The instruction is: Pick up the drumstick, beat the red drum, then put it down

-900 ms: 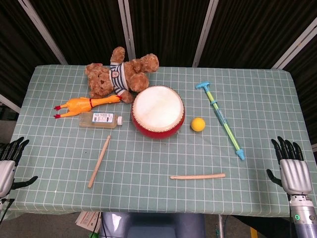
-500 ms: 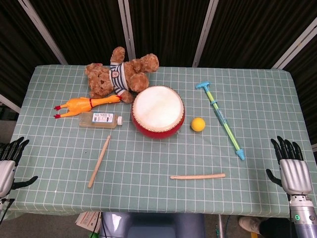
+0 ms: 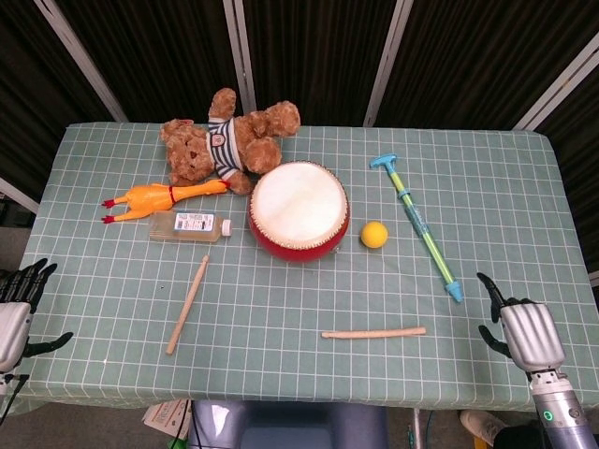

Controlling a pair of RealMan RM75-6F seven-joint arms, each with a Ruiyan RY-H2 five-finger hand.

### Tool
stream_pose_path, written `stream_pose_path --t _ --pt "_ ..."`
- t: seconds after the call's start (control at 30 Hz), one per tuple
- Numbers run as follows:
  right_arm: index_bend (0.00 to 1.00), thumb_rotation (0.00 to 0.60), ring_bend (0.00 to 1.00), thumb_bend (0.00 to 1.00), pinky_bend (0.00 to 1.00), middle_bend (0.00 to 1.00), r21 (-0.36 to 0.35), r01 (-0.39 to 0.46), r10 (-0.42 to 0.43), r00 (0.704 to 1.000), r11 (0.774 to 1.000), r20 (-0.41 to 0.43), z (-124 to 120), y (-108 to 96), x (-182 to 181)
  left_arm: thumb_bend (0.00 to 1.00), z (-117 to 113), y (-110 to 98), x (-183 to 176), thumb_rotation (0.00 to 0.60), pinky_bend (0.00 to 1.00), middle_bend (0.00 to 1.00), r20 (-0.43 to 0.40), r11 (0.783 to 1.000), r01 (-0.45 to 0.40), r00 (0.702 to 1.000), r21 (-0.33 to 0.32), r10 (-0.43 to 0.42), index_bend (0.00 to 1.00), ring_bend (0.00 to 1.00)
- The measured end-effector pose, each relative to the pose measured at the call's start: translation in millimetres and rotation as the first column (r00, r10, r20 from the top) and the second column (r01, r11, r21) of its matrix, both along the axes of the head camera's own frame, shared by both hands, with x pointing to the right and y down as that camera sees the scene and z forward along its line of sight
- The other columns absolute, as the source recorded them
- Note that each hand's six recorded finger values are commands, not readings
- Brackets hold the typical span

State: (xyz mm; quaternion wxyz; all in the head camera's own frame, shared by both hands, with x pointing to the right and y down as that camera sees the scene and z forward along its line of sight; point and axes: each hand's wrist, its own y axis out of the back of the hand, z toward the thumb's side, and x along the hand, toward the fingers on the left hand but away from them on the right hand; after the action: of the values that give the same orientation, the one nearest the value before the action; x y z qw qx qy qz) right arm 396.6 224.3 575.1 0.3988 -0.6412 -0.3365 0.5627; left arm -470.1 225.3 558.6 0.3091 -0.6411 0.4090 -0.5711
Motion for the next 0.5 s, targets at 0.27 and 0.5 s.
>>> stream_pose_path --t 0.27,0.5 --pt "0.45 0.600 1.00 0.31 0.99 1.00 -0.072 0.100 -0.100 0.995 0.992 0.007 22 5 -39 0.02 0 0 1 0.600 0.03 0.00 0.002 1.000 -0.003 1.000 -0.001 0.003 0.00 0.00" --pt "0.47 0.600 1.00 0.31 0.99 1.00 -0.108 0.158 -0.158 0.987 0.982 0.006 44 5 -68 0.02 1 0 1 0.600 0.03 0.00 -0.002 1.000 -0.002 1.000 -0.004 0.002 0.00 0.00"
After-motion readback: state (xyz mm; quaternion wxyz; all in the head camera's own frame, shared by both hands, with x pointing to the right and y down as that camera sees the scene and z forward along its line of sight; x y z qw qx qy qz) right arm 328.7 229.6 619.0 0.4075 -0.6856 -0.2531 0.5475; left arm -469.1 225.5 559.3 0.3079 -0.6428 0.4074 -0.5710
